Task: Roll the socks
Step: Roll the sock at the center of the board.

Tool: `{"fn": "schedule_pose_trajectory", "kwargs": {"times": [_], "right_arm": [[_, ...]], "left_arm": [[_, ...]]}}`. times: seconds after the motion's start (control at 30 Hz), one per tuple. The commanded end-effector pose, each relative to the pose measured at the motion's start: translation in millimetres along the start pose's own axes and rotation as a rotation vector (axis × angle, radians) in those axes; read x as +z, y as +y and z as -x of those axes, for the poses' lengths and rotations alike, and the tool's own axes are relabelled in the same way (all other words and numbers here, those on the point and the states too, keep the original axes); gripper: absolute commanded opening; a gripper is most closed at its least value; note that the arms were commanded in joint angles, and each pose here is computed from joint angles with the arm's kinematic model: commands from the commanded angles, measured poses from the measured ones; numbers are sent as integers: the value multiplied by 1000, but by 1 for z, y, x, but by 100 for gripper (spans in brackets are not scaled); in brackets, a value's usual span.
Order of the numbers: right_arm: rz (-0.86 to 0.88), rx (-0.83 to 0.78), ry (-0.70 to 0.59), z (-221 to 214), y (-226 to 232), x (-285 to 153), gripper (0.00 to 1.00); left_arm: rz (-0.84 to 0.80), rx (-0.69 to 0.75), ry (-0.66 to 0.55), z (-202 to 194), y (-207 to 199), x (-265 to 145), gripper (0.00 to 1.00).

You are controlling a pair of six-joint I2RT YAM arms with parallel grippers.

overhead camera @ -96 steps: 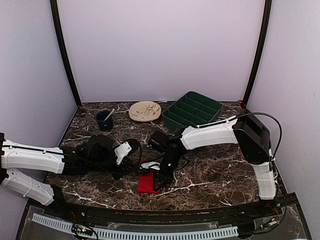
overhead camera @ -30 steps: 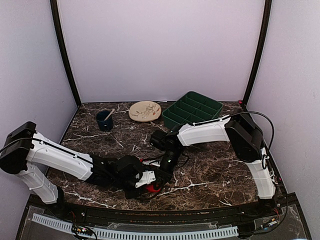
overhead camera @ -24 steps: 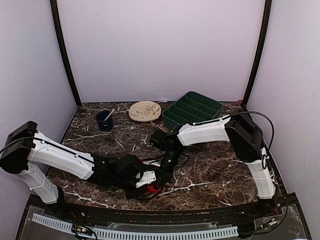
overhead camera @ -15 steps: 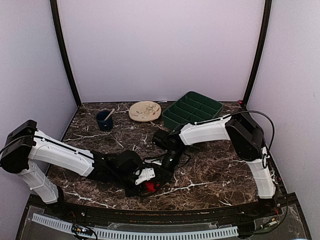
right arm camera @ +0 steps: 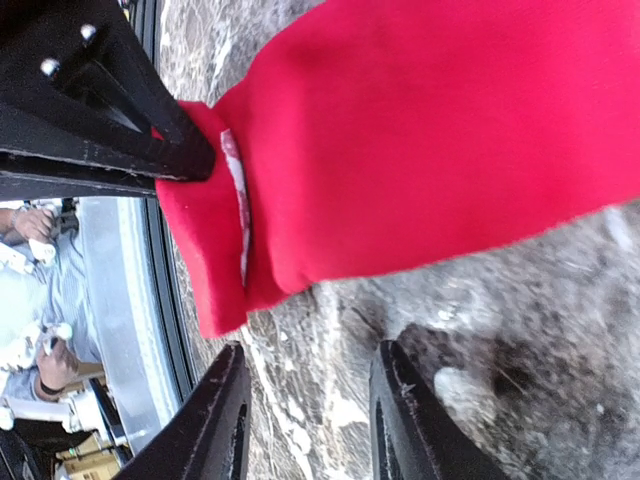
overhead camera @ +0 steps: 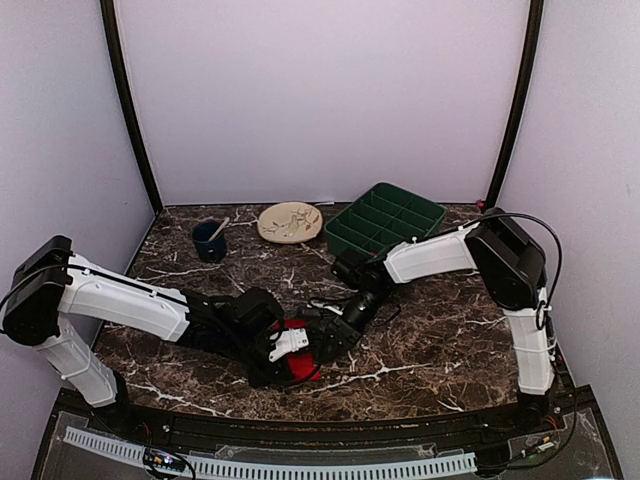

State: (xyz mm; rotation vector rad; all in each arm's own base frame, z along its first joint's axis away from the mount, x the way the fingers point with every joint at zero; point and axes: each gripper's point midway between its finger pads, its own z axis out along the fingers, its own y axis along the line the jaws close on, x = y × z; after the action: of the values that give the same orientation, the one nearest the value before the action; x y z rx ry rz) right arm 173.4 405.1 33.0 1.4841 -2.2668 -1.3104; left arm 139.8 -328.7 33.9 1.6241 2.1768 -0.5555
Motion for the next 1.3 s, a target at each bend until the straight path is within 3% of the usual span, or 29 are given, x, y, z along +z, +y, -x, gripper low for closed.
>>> {"fn": "schedule_pose_trajectory", "kwargs": {"times": [0.0, 0.4, 0.73, 0.97, 1.27], "right_arm": [[9, -13, -91, 12, 1, -14, 39], [-200, -50, -254, 22, -6, -55, 41], [-483, -142, -321, 6, -4, -66, 40], [-640, -285, -279, 2, 11, -45, 41], [-670, -446, -215, 10, 38, -20, 43]], "left_arm": [[-53, 7, 30, -4, -6, -4, 7], [-191, -50, 72, -5, -8, -5, 7], [-422, -227, 86, 0, -4, -8, 7], [-525, -309, 97, 0, -3, -7, 7], [-598, -362, 128, -8, -11, -2, 7]]}}
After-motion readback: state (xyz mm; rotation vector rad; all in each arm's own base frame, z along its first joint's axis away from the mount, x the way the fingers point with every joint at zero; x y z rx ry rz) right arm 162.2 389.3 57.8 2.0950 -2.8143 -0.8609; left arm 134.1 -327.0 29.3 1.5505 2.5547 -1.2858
